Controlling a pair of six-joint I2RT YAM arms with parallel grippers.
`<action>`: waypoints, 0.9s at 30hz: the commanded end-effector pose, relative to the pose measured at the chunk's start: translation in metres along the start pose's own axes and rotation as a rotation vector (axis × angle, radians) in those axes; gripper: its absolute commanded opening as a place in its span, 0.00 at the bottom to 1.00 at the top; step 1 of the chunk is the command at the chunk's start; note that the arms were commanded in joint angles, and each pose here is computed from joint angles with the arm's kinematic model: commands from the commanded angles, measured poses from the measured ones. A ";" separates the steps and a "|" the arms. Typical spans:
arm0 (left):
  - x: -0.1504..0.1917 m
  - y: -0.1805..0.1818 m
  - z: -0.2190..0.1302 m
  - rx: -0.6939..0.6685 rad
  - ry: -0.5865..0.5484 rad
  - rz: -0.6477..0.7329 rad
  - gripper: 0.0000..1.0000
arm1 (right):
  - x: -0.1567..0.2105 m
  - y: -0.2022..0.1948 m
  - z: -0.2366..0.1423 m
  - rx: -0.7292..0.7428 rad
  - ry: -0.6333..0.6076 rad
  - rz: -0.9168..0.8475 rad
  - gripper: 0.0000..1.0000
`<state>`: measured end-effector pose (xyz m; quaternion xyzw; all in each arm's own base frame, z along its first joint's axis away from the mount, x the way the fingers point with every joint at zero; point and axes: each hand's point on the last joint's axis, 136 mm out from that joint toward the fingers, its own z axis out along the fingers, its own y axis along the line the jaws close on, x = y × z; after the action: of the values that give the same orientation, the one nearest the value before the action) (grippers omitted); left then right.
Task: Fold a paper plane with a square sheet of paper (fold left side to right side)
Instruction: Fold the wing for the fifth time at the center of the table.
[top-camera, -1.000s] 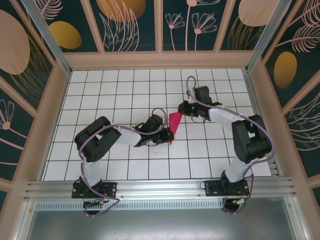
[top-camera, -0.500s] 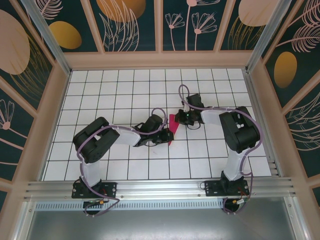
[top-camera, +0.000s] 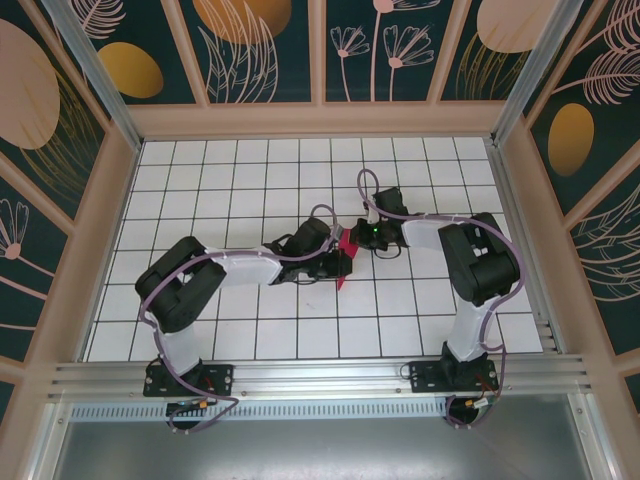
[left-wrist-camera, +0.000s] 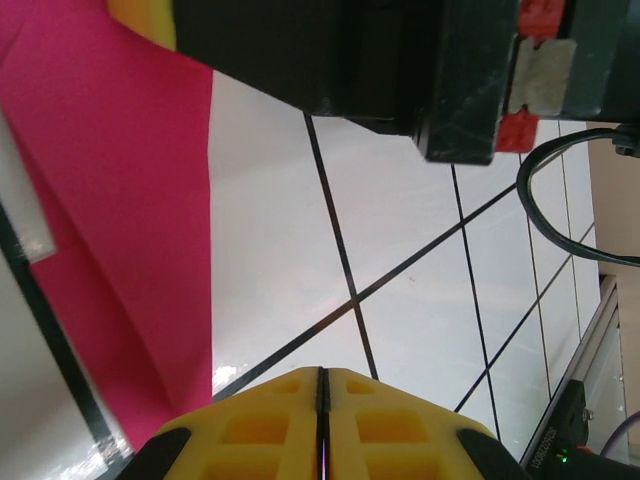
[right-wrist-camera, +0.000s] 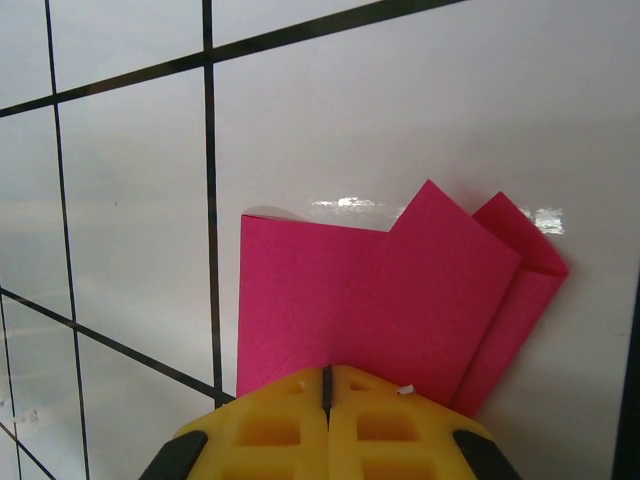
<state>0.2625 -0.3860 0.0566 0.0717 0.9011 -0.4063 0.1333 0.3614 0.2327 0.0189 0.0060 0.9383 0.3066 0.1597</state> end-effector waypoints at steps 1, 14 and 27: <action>0.013 0.005 0.009 0.001 0.063 0.012 0.11 | 0.018 -0.033 0.010 0.095 0.043 0.054 0.01; 0.025 0.020 0.016 -0.044 0.115 -0.003 0.11 | 0.020 -0.039 0.012 0.126 0.055 0.058 0.01; 0.044 0.047 0.015 -0.106 0.147 -0.033 0.11 | 0.020 -0.045 0.012 0.151 0.058 0.060 0.01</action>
<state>0.2443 -0.3782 0.0180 0.0767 0.9177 -0.3822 0.0771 0.3617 0.2320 0.0178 0.0069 0.9387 0.3058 0.1589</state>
